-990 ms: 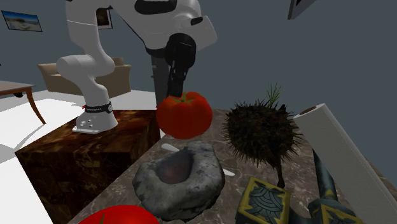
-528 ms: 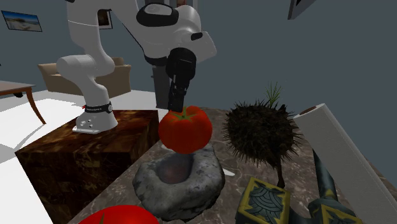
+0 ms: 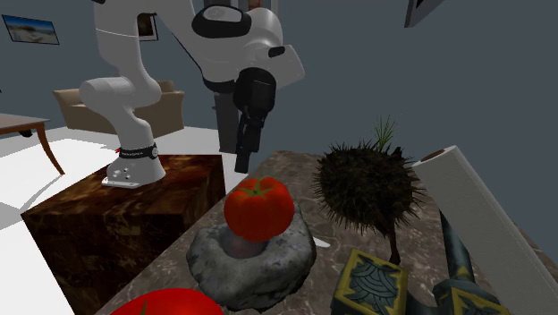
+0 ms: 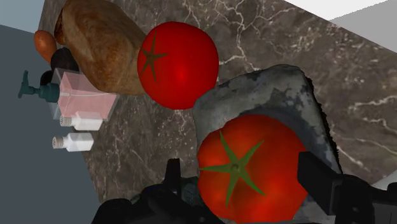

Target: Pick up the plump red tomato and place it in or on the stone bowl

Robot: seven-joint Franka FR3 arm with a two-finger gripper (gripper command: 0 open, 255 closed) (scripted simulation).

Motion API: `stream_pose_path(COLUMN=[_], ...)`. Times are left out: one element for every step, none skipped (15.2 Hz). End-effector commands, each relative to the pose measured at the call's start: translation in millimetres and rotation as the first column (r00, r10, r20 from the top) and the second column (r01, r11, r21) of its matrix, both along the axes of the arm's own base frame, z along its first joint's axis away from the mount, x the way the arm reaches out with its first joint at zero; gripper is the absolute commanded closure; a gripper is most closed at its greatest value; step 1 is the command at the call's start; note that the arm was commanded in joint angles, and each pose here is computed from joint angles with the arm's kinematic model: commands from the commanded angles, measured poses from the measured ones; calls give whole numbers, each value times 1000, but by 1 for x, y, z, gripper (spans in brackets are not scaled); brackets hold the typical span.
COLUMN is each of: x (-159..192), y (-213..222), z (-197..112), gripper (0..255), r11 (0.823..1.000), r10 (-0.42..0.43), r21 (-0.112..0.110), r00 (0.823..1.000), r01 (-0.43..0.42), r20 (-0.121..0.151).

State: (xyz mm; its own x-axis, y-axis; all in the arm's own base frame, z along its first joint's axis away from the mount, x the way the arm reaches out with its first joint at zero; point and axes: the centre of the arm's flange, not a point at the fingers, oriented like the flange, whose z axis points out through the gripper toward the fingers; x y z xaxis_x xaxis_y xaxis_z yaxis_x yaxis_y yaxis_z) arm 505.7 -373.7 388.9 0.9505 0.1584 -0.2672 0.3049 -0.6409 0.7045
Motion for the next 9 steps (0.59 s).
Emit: stream_pose_path(x=[0, 0, 0, 0, 1, 2, 2, 3, 3], y=[0, 0, 0, 0, 10, 20, 30, 38, 38], z=[0, 0, 0, 0, 9, 17, 26, 33, 33], gripper=[0, 0, 0, 0, 0, 0, 0, 0, 0], r11=[1000, 1000, 1000, 1000, 1000, 1000, 1000, 1000, 1000], r10=[0, 0, 0, 0, 0, 0, 0, 0, 0], r21=[0, 0, 0, 0, 0, 0, 0, 0, 0], r00=[1000, 1000, 1000, 1000, 1000, 1000, 1000, 1000, 1000], r01=[0, 0, 0, 0, 0, 0, 0, 0, 0], r20=[0, 0, 0, 0, 0, 0, 0, 0, 0])
